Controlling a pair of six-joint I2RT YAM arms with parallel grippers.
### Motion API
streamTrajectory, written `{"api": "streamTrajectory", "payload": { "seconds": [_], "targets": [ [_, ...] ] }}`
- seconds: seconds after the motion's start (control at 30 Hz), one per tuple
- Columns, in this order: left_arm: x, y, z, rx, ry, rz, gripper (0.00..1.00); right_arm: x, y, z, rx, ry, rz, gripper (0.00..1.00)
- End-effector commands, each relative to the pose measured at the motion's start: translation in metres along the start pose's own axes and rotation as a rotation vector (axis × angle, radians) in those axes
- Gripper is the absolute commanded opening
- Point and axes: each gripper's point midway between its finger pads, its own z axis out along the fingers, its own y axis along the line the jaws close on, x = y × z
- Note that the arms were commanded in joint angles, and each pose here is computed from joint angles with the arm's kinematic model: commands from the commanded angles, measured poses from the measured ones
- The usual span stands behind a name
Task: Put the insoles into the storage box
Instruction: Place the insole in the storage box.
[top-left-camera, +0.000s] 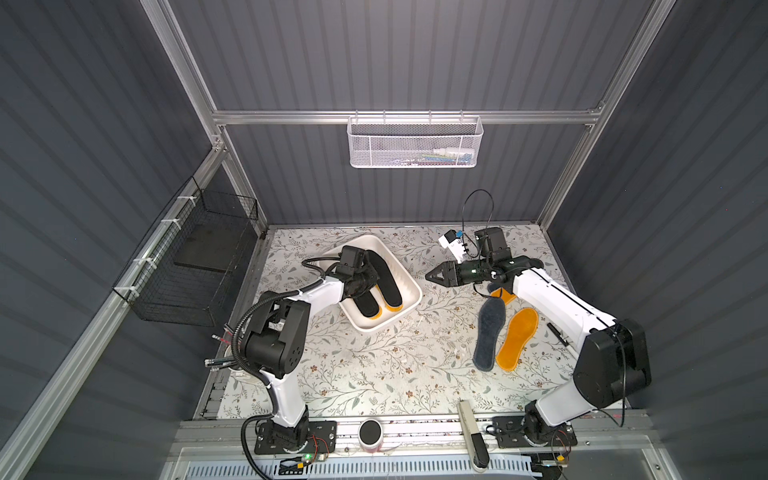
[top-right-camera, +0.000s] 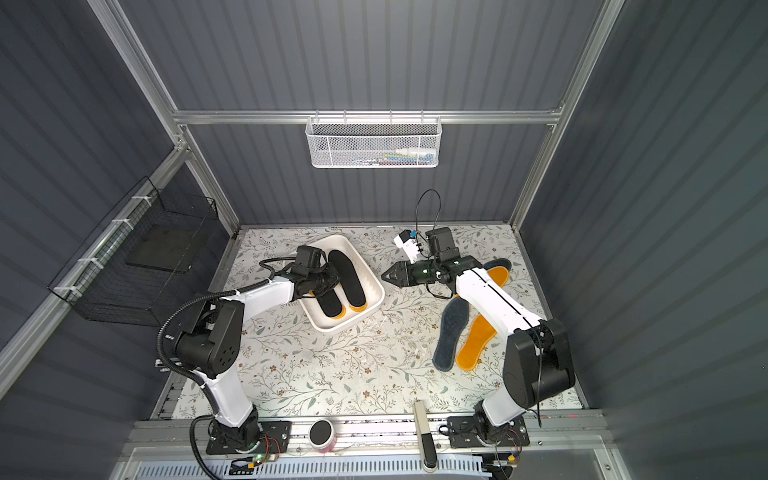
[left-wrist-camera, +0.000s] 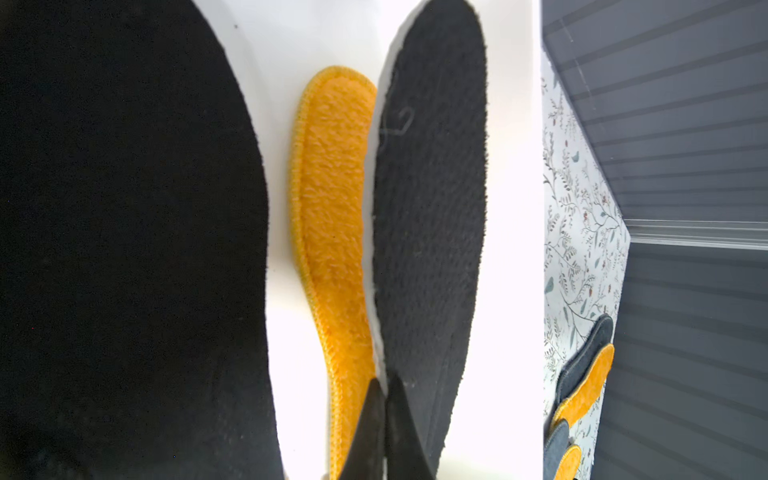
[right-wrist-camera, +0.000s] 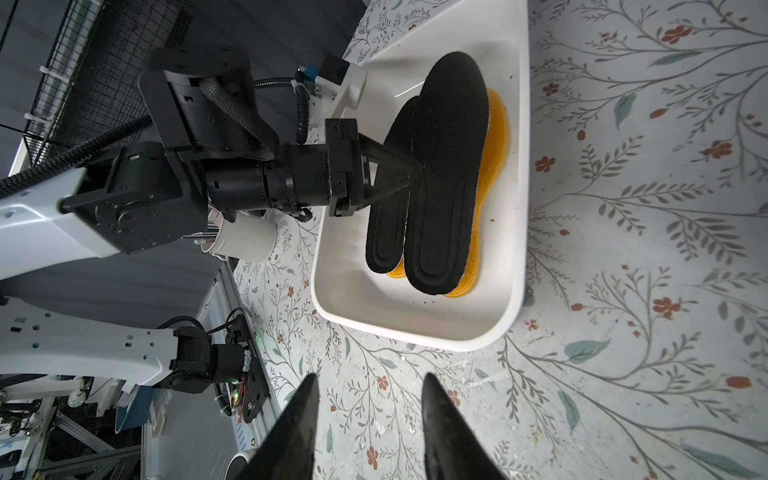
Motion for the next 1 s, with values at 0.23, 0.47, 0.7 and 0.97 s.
{"api": "streamTrajectory", "payload": {
  "seconds": [0.23,0.47,0.7,0.97],
  "targets": [
    [-0.012,0.005,0.005,-0.043,-0.022,-0.036,0.0,-0.001,0.004,-0.004,-0.038,-0.024,-0.001,0.41],
    [-0.014,0.004,0.014,-0.038,-0.01,-0.061,0.0,0.0,0.003,-0.004,-0.046,-0.029,0.006,0.42],
    [-0.01,0.008,0.018,-0.037,0.002,-0.072,0.12,0.001,0.001,-0.005,-0.045,-0.031,0.011,0.42],
    [-0.011,0.007,0.016,-0.039,0.002,-0.068,0.35,0.001,0.001,-0.005,-0.05,-0.033,0.014,0.43]
  ]
}}
